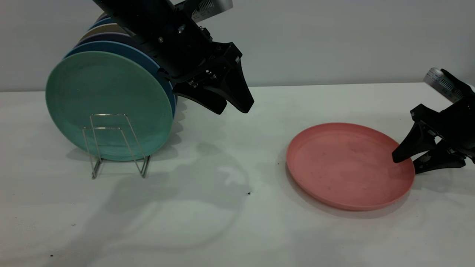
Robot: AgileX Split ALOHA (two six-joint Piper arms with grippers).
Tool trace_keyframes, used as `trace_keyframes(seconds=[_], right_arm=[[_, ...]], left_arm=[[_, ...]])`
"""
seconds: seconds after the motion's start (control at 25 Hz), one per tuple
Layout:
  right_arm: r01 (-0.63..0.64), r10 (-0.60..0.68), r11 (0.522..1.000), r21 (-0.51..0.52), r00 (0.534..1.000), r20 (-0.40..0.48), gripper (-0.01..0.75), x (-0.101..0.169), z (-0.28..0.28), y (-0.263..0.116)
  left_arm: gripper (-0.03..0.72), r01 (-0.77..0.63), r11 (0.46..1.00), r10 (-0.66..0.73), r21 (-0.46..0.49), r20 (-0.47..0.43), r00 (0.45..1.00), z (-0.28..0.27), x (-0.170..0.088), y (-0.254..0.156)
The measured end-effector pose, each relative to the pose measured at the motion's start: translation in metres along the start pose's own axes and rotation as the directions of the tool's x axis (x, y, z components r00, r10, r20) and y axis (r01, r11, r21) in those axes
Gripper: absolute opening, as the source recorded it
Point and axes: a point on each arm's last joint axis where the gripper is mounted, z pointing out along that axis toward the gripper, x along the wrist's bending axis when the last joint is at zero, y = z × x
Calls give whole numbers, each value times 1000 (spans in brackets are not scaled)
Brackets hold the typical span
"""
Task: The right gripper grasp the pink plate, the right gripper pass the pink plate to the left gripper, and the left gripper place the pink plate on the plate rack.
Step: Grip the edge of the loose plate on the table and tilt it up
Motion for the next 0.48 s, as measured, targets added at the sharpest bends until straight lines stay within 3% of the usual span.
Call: trace_keyframes(seconds=[0.28, 0.48], right_arm=[[0, 0, 1000, -2, 999, -36, 354, -2, 8, -2], [-7, 7, 1000, -16, 1000, -25, 170, -3, 8, -1]], left_arm=[[590, -8, 1000, 8, -4, -3, 1000, 0, 0, 0], [590, -11, 1000, 11, -10, -7, 1000, 0, 1, 1]])
